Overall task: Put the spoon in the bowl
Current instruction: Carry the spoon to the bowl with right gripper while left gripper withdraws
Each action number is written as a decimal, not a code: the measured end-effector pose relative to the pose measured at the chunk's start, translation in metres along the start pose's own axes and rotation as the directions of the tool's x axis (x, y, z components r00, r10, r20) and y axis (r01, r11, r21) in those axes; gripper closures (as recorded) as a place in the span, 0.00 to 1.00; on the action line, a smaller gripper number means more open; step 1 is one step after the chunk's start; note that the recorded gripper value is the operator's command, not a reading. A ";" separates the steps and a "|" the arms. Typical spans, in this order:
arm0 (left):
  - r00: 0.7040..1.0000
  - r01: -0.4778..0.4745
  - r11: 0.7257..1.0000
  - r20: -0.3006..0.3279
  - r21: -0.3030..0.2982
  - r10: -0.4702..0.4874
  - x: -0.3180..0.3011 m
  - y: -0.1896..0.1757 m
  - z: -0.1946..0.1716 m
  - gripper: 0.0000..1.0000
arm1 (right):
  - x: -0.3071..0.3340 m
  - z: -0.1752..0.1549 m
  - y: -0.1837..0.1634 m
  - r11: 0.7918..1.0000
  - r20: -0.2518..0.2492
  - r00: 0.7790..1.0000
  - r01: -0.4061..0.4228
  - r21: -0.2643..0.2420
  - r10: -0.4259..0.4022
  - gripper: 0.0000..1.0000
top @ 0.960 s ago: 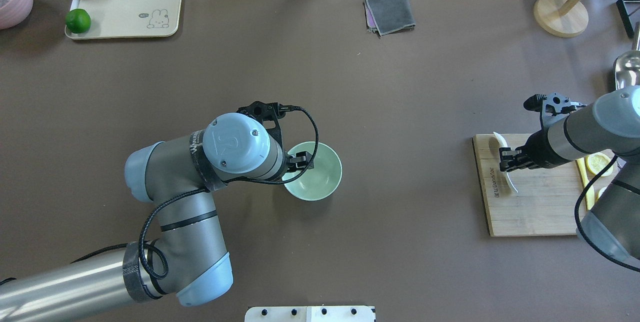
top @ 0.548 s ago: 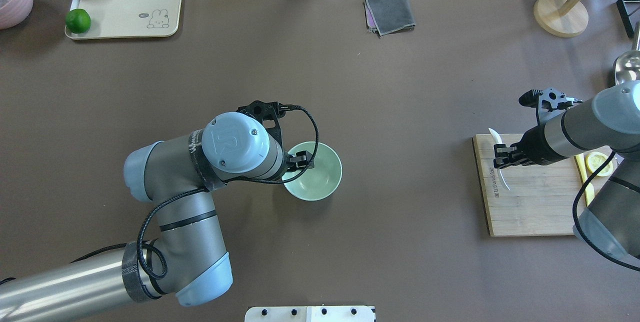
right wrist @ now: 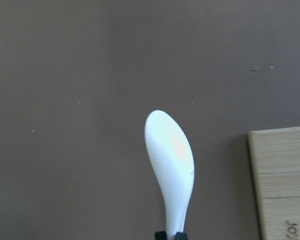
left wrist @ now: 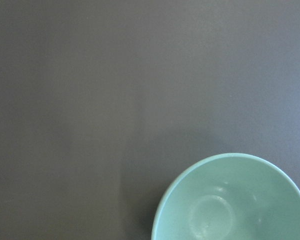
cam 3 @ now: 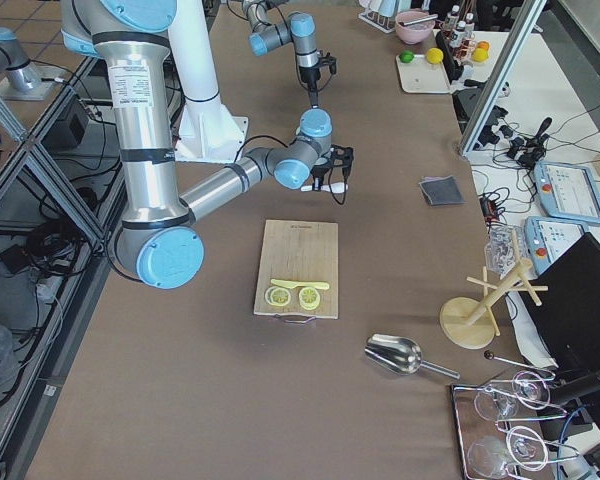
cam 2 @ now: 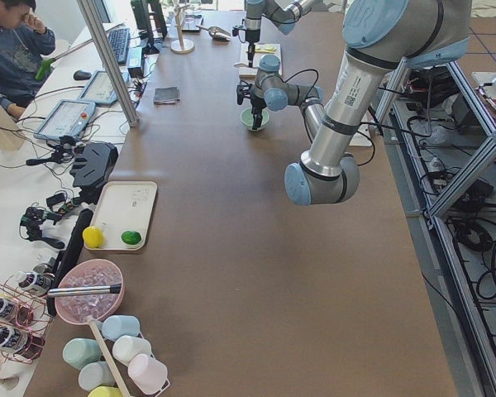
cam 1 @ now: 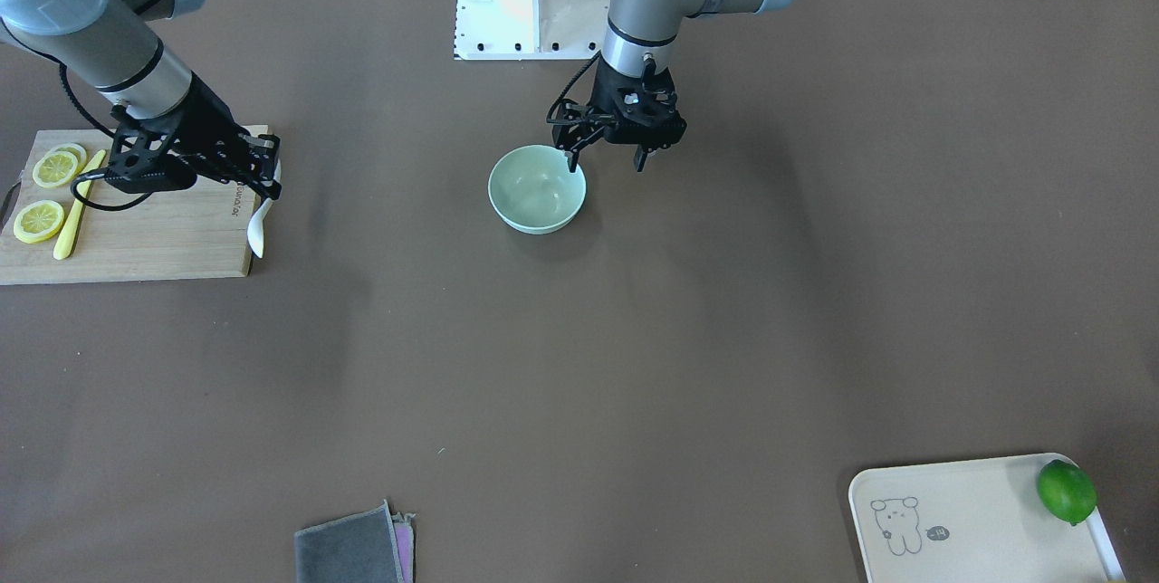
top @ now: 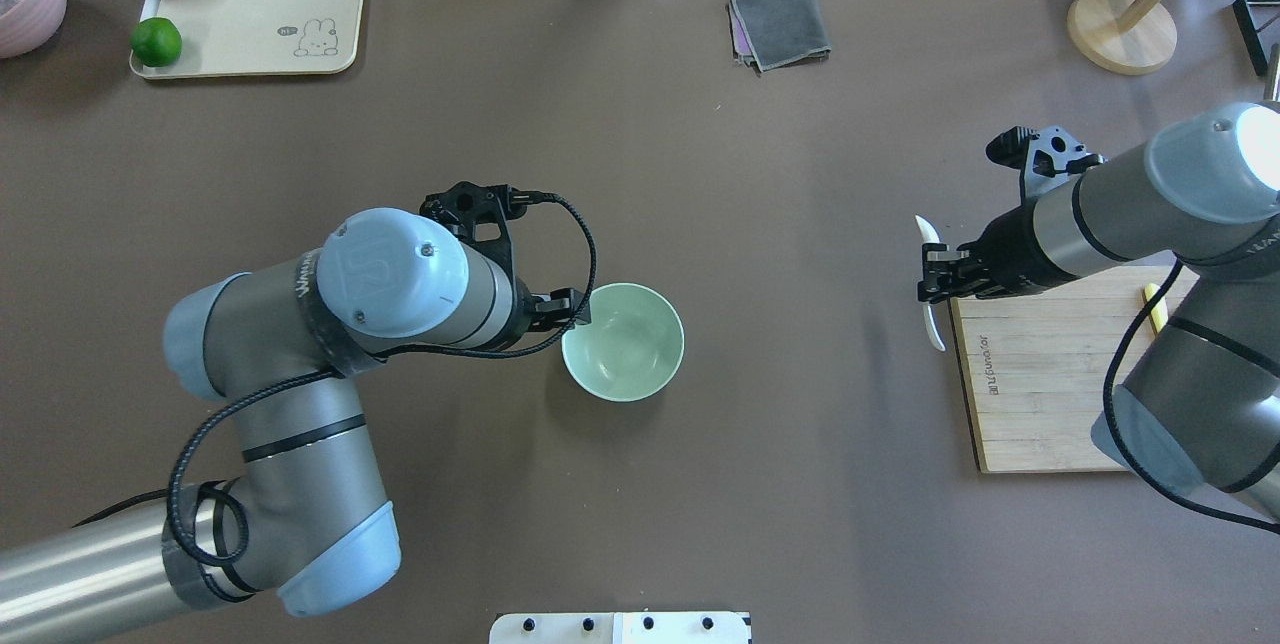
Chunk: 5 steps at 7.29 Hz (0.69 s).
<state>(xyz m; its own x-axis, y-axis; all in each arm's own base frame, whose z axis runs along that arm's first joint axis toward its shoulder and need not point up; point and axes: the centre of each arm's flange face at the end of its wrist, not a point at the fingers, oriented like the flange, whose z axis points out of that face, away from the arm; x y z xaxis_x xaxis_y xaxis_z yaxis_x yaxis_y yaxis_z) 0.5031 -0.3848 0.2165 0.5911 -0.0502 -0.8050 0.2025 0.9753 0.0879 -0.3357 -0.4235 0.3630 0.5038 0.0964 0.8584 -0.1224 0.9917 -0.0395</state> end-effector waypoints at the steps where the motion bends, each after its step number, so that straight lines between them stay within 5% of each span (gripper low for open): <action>1: 0.999 -0.041 0.999 0.020 0.017 0.041 -0.028 -0.012 -0.006 0.03 | -0.043 0.003 0.008 1.000 0.044 0.999 0.005 -0.012 -0.004 1.00; 3: 0.991 -0.116 0.993 0.066 0.031 0.114 -0.088 -0.036 -0.018 0.03 | -0.137 0.013 0.044 0.999 0.127 0.992 0.003 -0.052 0.003 1.00; 5: 0.976 -0.198 0.980 0.101 0.026 0.195 -0.163 -0.070 -0.026 0.03 | -0.216 0.039 0.098 0.997 0.138 0.990 0.032 -0.077 -0.021 1.00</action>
<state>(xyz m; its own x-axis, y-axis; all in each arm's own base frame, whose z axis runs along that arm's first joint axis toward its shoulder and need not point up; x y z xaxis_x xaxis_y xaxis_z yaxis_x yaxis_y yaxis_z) 0.3727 -0.4398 0.3261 0.6951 0.1192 -0.7090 0.1019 0.9599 0.2612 -0.4901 -0.3502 0.1936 0.3833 0.0624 0.9215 -0.0402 0.9979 -0.0509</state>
